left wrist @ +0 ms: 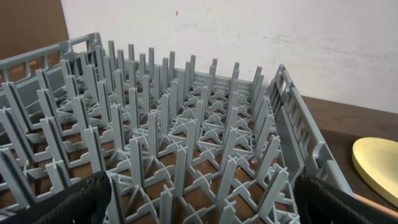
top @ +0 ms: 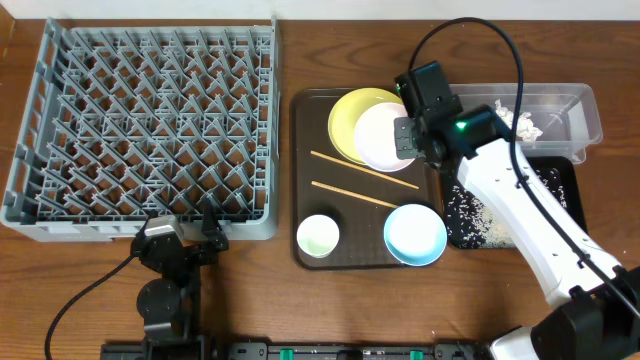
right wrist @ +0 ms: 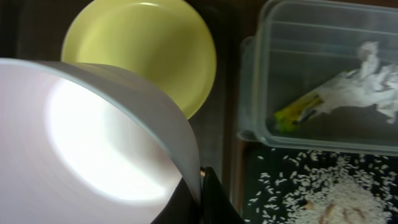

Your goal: Sort waste into correct bins and load items into the dishwasher

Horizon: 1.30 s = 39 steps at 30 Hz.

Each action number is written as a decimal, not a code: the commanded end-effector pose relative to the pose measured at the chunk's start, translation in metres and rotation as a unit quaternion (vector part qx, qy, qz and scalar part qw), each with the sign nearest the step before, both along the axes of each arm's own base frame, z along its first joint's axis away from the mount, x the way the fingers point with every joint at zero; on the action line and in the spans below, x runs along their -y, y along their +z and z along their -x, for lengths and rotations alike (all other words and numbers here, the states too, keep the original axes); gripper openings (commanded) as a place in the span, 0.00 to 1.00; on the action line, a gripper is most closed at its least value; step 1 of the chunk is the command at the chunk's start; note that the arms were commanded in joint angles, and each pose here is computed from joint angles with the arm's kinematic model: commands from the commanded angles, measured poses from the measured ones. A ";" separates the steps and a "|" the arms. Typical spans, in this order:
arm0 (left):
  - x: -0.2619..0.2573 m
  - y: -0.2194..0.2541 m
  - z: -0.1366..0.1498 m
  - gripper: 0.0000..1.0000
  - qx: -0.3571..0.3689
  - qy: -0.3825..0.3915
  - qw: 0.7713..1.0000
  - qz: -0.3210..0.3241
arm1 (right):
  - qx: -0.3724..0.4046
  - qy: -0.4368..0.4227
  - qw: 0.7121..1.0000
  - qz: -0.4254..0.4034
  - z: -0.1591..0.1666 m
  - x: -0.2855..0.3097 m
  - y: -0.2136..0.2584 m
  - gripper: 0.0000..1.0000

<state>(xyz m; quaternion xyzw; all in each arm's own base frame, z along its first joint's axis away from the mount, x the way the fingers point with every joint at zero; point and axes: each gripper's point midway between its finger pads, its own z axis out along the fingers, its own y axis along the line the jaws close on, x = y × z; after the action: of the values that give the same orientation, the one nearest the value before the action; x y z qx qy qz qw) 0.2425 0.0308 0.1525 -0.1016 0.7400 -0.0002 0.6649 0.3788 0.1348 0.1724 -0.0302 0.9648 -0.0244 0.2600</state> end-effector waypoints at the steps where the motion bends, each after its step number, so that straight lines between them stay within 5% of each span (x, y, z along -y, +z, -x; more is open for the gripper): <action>1: -0.002 -0.018 0.001 0.95 -0.024 0.006 1.000 -0.005 | 0.038 -0.027 0.999 0.024 -0.008 0.022 0.022 0.01; 11: -0.002 -0.018 0.001 0.95 -0.024 0.006 1.000 -0.005 | 0.050 -0.052 0.996 0.053 -0.011 0.040 0.028 0.01; 27: -0.002 -0.018 0.001 0.95 -0.024 0.006 1.000 -0.005 | 0.054 0.012 0.998 -0.024 -0.013 -0.013 0.027 0.01; 39: -0.002 -0.018 0.001 0.95 -0.024 0.006 1.000 -0.005 | -0.204 0.070 0.975 -0.057 0.042 -0.051 -0.094 0.01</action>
<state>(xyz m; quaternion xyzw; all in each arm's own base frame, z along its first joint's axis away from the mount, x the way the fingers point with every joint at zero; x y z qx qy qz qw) 0.2425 0.0308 0.1525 -0.1017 0.7400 -0.0003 0.6649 0.3502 0.1724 0.0877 -0.0666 0.9925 0.0379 0.0954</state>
